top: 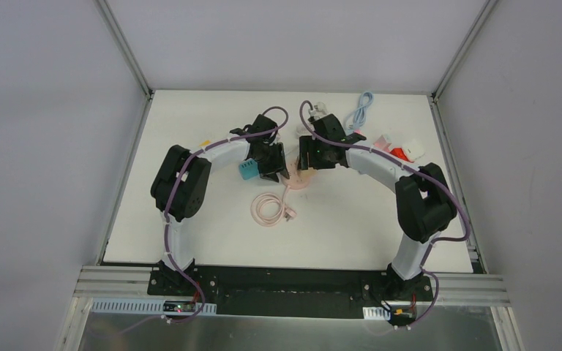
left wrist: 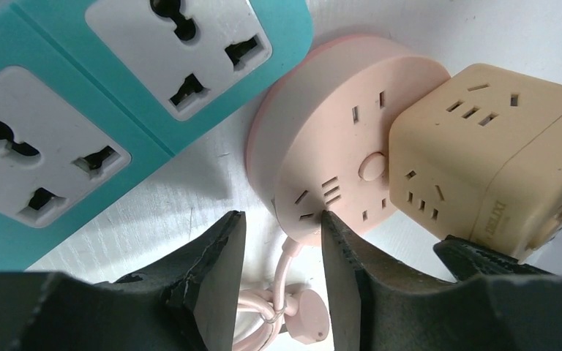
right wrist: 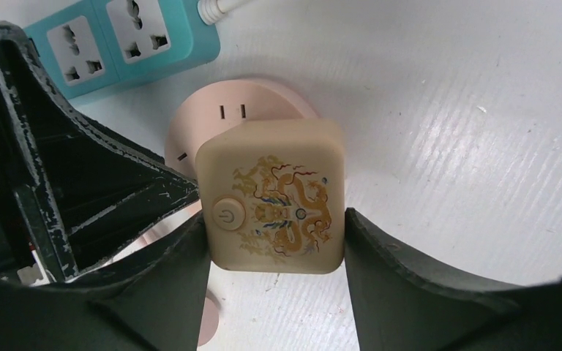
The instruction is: Pull the plug off the socket
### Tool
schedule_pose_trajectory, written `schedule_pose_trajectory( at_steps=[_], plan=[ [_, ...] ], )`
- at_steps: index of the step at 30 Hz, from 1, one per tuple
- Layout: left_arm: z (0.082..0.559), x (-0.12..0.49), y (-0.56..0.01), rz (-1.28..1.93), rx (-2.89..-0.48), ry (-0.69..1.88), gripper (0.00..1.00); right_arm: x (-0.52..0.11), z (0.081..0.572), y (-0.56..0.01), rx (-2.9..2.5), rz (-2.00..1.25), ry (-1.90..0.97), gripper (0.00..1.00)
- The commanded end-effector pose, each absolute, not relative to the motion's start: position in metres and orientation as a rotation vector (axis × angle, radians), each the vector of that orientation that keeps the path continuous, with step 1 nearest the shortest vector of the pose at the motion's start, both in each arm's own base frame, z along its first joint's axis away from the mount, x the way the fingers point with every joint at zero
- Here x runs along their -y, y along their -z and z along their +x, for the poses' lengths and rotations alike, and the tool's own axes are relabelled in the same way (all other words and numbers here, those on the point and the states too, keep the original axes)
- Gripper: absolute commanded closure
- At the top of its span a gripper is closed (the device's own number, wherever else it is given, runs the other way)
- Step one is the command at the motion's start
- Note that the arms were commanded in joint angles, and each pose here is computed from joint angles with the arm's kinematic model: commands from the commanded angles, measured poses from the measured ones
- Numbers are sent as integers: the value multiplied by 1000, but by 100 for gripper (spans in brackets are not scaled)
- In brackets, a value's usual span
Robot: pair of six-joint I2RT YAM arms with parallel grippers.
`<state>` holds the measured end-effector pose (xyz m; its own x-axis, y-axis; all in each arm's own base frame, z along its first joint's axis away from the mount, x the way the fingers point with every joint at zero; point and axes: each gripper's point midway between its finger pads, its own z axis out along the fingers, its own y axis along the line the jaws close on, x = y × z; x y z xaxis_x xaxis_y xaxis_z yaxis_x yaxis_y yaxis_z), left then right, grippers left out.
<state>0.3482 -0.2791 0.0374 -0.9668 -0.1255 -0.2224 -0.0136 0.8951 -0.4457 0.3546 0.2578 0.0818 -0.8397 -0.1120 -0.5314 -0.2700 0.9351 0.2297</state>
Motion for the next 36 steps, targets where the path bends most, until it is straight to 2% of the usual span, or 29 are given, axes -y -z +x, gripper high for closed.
schedule_pose_trajectory(
  at_steps=[1,10,18,23,26,31,36],
  plan=[
    [330,252,-13,-112,-2911,447,58,-272,351,-111,-2512,-181,-678,100],
    [326,251,-9,-106,-2931,444,61,-278,342,-97,-2503,-348,-436,100],
    [324,248,-6,-100,-2951,419,65,-282,346,-115,-2479,-293,-589,100],
    [323,247,-4,-93,-2958,407,67,-284,338,-103,-2467,-454,-362,100],
    [323,246,-4,-91,-2963,401,68,-283,342,-110,-2466,-409,-414,100],
    [323,246,-3,-86,-2969,393,68,-287,351,-140,-2427,-277,-693,100],
    [322,245,-2,-77,-2980,381,69,-290,345,-121,-2450,-425,-493,100]
  ],
)
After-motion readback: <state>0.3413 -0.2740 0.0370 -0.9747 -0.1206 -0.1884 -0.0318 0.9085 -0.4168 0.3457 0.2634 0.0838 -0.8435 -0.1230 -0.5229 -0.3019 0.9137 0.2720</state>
